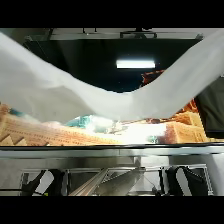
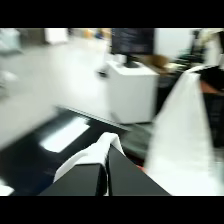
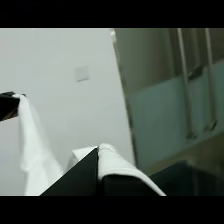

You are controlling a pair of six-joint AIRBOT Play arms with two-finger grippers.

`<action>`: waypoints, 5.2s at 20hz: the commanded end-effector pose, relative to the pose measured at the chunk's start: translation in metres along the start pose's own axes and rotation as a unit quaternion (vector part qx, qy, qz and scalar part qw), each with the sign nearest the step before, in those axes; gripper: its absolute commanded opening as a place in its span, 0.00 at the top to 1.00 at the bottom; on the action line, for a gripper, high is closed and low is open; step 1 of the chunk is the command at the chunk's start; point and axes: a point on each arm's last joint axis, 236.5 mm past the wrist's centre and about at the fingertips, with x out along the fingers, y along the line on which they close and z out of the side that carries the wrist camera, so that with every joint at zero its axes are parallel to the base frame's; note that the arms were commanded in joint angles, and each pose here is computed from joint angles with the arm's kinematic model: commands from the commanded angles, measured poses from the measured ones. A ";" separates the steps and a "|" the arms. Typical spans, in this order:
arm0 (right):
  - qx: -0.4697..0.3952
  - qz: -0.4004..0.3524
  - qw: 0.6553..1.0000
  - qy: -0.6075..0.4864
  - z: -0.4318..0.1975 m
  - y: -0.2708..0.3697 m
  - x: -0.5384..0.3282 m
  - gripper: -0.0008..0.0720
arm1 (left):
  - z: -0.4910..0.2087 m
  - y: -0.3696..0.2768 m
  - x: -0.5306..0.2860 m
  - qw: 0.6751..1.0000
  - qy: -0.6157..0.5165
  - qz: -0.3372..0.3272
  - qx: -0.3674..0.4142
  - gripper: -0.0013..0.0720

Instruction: Fold the shirts.

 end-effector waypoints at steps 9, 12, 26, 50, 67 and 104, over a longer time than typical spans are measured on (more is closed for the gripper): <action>0.225 -0.332 0.915 0.041 -0.133 -0.178 -0.082 0.96 | -0.135 0.151 0.025 0.973 0.132 0.131 -0.136 0.96; 0.333 -0.417 0.843 0.072 -0.278 -0.253 -0.113 0.96 | -0.278 0.208 0.096 0.941 0.246 0.107 -0.207 0.96; 0.317 -0.450 0.813 0.191 -0.341 -0.346 -0.180 0.29 | -0.495 0.252 0.011 0.731 0.453 0.147 -0.490 0.53; 0.458 -0.383 0.732 0.329 -0.471 -0.373 -0.207 0.29 | -0.627 0.248 -0.034 0.656 0.480 0.204 -0.545 0.53; 0.479 -0.290 0.729 0.394 -0.495 -0.357 -0.155 0.96 | -0.626 0.215 0.004 0.648 0.488 0.124 -0.571 0.96; 0.391 -0.382 0.778 0.310 -0.463 -0.316 -0.130 0.49 | -0.507 0.225 0.029 0.800 0.440 0.122 -0.389 0.22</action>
